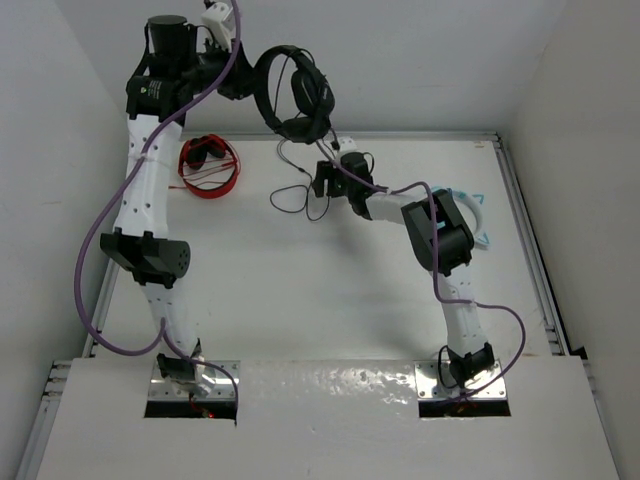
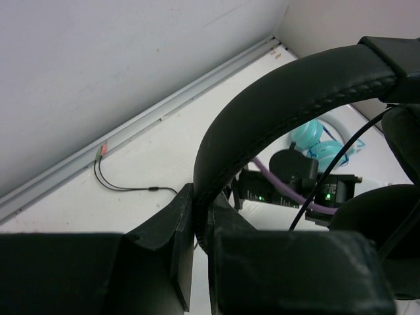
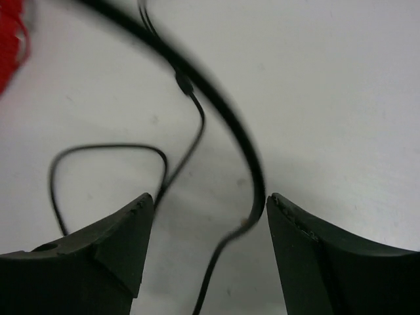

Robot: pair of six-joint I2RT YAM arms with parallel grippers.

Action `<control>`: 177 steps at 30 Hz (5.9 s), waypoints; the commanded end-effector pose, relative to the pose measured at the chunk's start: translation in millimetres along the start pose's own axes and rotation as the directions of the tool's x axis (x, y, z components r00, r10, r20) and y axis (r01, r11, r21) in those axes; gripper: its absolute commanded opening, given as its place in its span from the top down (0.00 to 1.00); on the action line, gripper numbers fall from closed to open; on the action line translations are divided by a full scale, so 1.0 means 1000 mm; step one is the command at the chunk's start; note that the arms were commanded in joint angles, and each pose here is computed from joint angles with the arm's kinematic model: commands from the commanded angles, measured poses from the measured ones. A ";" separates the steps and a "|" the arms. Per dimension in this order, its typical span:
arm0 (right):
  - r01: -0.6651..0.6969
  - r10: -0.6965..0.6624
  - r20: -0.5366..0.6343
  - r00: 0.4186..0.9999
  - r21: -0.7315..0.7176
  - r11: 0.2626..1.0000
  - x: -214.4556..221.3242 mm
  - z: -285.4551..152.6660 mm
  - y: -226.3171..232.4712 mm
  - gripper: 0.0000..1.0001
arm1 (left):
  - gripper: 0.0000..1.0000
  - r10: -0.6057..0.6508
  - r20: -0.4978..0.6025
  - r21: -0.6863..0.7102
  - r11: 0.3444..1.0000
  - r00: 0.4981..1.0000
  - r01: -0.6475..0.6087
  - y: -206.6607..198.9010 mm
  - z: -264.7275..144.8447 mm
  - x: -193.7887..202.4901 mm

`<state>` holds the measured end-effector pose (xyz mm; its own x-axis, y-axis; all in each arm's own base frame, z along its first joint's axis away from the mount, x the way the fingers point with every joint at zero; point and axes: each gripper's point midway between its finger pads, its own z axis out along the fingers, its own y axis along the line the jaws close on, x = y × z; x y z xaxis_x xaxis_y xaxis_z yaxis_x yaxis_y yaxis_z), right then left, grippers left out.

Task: Wrap the headphones

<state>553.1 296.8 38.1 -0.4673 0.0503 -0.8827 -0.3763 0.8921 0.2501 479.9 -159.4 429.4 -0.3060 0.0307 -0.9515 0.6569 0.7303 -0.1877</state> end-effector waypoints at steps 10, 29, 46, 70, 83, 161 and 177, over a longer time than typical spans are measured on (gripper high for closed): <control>-0.185 0.185 0.014 0.983 0.082 0.979 0.018 -0.010 -0.003 0.63 | 1.00 -0.040 0.128 -0.010 0.999 0.991 0.041 0.006 -0.005 -0.037; 0.140 -0.367 -0.195 0.909 -0.688 0.712 0.061 -0.172 0.242 1.00 | 1.00 -0.015 0.213 -0.673 0.722 0.977 0.158 0.204 0.031 0.022; 0.368 -0.332 0.276 0.902 -0.087 0.926 -0.243 -0.235 0.116 1.00 | 1.00 0.270 -0.384 -0.435 0.791 0.883 -0.430 0.195 0.068 0.164; 0.041 -0.157 0.350 0.923 0.316 0.948 -0.266 -0.135 -0.086 1.00 | 1.00 0.227 -0.323 0.079 0.974 0.919 -0.213 0.021 0.009 0.097; -0.118 0.118 0.260 0.958 -0.014 0.993 -0.126 -0.040 -0.017 0.69 | 1.00 0.098 -0.113 0.133 0.988 0.989 -0.083 -0.022 0.000 0.030; 0.152 -0.270 -0.175 0.947 -0.497 0.854 -0.145 -0.208 0.219 1.00 | 1.00 0.086 -0.268 -0.256 0.954 0.960 -0.157 0.136 0.077 0.148; 0.312 -0.316 0.007 0.949 0.152 0.938 -0.239 -0.155 0.016 1.00 | 1.00 0.186 -0.412 0.106 0.982 0.892 -0.156 0.057 0.062 0.189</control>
<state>504.7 273.2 277.1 -0.4295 -0.2668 -0.8627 -0.5206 0.8538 -0.0049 523.0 -139.2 180.3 -0.5295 0.4328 -0.7296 0.6864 0.7239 -0.0687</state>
